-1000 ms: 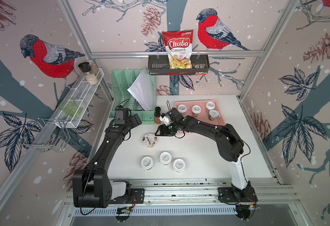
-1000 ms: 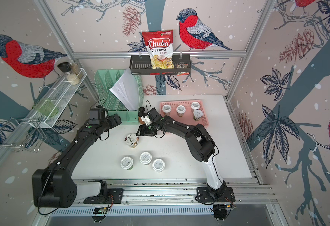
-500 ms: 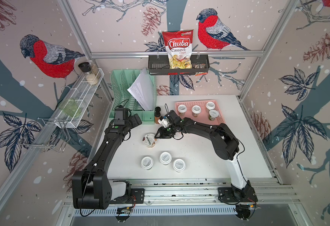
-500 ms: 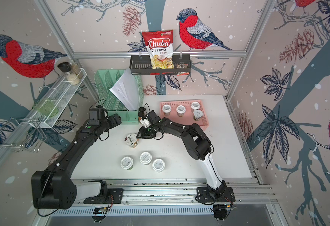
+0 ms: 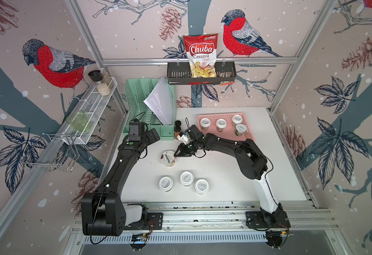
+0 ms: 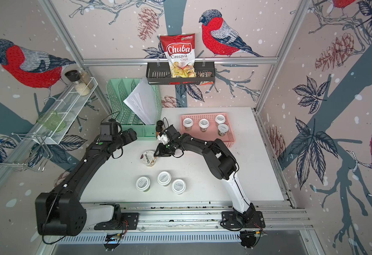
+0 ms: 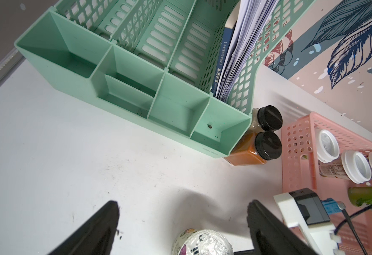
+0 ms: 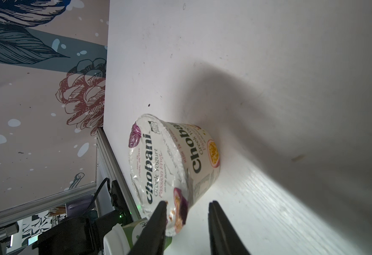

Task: Put the yogurt in the basket
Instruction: Pick up the yogurt from the center of the board.

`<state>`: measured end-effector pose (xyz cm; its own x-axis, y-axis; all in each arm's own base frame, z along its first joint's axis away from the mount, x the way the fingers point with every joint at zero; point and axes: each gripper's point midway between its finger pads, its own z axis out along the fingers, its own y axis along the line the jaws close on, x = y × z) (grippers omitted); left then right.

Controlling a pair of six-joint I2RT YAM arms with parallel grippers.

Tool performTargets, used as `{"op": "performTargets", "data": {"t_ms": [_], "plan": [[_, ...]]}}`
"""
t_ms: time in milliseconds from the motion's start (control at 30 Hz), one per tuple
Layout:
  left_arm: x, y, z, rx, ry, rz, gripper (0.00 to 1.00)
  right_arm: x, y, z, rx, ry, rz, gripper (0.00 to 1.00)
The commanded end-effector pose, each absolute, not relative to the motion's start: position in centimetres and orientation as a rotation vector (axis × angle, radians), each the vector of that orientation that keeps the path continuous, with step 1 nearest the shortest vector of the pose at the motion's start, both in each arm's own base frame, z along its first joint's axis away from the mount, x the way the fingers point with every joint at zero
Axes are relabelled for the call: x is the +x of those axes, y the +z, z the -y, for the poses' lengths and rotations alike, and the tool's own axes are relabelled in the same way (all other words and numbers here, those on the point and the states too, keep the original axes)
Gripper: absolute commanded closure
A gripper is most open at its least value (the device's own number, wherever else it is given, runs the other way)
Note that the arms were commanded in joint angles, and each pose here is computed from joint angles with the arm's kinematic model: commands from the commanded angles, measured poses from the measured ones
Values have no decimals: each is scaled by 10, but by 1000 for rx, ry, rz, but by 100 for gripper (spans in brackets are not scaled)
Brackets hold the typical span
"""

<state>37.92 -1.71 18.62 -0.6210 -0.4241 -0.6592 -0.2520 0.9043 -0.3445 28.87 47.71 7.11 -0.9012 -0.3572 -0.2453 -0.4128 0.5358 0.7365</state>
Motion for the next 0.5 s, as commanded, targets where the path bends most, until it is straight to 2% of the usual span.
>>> {"op": "performTargets", "data": {"t_ms": [0, 467], "plan": [[383, 190, 15, -463, -261, -2251, 6, 290, 75, -483, -694, 1364, -2663, 65], [381, 193, 15, -458, -258, -2243, 6, 290, 72, -485, -693, 1384, -2671, 78]]}}
